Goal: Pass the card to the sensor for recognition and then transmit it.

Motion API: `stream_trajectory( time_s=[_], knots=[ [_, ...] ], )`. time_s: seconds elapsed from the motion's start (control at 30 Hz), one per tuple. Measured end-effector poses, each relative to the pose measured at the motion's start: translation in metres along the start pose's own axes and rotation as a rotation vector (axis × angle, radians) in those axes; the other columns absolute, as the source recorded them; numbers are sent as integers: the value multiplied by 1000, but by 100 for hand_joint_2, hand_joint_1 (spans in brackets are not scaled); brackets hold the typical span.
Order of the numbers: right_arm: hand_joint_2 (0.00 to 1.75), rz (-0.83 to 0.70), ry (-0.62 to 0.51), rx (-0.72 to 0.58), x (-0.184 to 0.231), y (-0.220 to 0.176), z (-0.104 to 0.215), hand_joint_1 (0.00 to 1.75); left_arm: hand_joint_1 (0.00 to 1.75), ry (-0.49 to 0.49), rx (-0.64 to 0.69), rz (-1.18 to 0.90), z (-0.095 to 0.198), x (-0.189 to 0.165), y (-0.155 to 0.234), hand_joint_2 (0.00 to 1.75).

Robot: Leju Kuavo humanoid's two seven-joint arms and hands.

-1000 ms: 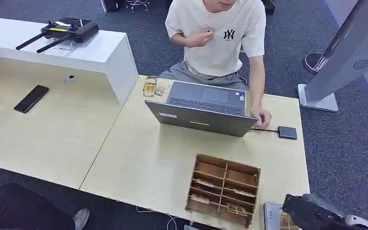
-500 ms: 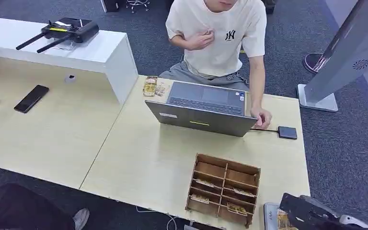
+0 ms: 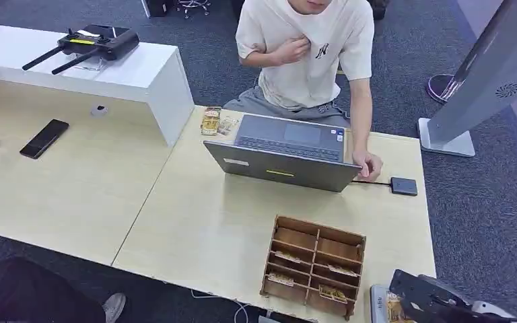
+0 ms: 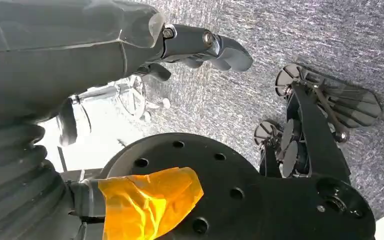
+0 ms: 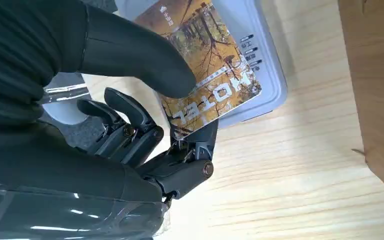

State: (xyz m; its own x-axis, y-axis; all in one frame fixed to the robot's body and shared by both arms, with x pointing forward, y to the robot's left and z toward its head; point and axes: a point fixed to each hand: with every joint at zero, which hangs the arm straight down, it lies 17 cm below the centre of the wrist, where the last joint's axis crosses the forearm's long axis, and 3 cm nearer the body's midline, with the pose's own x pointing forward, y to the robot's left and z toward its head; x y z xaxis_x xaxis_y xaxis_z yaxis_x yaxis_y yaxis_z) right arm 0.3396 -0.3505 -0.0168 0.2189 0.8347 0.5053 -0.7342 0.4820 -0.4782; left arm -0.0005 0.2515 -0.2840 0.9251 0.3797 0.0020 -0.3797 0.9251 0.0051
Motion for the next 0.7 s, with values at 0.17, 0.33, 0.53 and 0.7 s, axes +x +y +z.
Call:
stream_trajectory(
  time_s=[0.17,0.33,0.53,0.7],
  knots=[
    [175,-9,4,2,1,4,-2,175,0,2,-1,0,0,0,0,175],
    [175,-16,1,6,2,7,-4,175,0,2,-1,5,0,0,0,175],
    [175,-18,-3,11,5,11,-6,175,0,3,-1,4,0,0,-1,175],
    [175,-9,-1,11,4,12,-6,175,0,4,-1,-1,0,-1,-1,175]
  ],
)
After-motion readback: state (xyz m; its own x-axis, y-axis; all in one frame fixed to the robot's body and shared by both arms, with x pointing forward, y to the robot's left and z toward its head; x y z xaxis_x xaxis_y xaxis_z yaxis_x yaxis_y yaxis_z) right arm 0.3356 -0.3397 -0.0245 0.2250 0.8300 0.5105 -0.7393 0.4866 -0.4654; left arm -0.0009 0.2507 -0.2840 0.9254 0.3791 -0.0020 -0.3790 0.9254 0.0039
